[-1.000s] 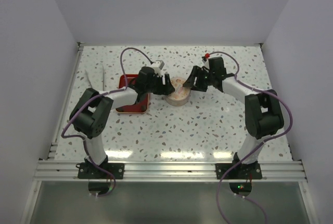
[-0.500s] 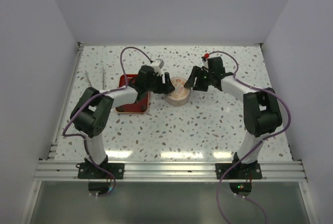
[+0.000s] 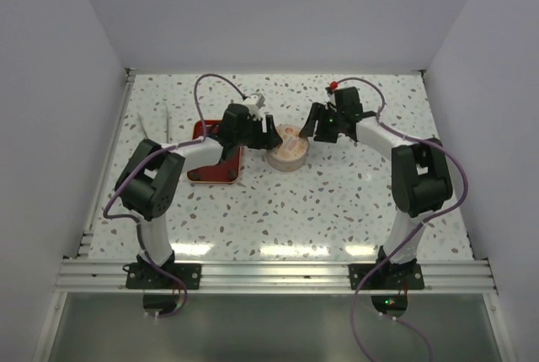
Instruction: Pack the chocolate
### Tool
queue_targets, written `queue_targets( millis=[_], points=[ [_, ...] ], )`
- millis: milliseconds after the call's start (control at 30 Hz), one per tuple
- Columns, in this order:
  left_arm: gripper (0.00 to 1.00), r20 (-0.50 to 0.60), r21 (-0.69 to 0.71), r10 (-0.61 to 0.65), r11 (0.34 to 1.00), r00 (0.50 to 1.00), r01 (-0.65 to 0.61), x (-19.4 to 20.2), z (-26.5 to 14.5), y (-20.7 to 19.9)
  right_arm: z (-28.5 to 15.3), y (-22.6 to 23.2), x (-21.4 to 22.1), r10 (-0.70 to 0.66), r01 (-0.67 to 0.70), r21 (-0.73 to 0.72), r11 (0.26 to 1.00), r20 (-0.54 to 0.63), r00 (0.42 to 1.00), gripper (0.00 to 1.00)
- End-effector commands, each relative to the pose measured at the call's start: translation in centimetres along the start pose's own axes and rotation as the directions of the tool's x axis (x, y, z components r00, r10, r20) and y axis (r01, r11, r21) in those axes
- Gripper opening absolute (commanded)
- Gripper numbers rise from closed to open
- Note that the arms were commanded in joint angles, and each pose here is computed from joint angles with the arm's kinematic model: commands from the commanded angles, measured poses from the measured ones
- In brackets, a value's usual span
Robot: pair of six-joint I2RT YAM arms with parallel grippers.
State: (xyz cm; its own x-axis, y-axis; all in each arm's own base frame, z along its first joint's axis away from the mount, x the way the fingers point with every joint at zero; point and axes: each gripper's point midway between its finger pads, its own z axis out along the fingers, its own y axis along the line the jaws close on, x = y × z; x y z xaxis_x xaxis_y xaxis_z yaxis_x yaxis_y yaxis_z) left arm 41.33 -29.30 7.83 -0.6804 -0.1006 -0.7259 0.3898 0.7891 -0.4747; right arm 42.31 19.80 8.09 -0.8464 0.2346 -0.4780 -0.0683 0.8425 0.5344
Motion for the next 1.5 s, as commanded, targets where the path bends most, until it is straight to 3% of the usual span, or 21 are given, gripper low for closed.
queue_targets(
  millis=[0,767,1000,1467],
  points=[
    [0.75,-0.014,-0.031,0.02,0.999,1.0,-0.021,-0.4,0.1,1.0,-0.1,-1.0,-0.7,-0.038,0.037,0.073,0.997,0.006,0.999,0.62],
    [0.75,-0.091,-0.023,-0.028,0.999,0.995,0.026,2.1,0.1,1.7,-0.8,-1.0,-0.9,-0.106,0.106,0.136,0.985,-0.003,0.994,0.62],
    [0.78,-0.029,0.066,-0.008,0.998,1.0,0.009,1.1,-0.8,0.0,-0.9,-0.5,-0.5,-0.125,0.124,0.135,0.983,-0.005,0.992,0.62],
    [0.78,-0.001,0.016,-0.057,0.998,0.998,0.057,1.2,-2.0,1.0,-2.0,0.6,0.4,-0.171,0.171,0.14,0.975,-0.013,0.985,0.62]
  ],
)
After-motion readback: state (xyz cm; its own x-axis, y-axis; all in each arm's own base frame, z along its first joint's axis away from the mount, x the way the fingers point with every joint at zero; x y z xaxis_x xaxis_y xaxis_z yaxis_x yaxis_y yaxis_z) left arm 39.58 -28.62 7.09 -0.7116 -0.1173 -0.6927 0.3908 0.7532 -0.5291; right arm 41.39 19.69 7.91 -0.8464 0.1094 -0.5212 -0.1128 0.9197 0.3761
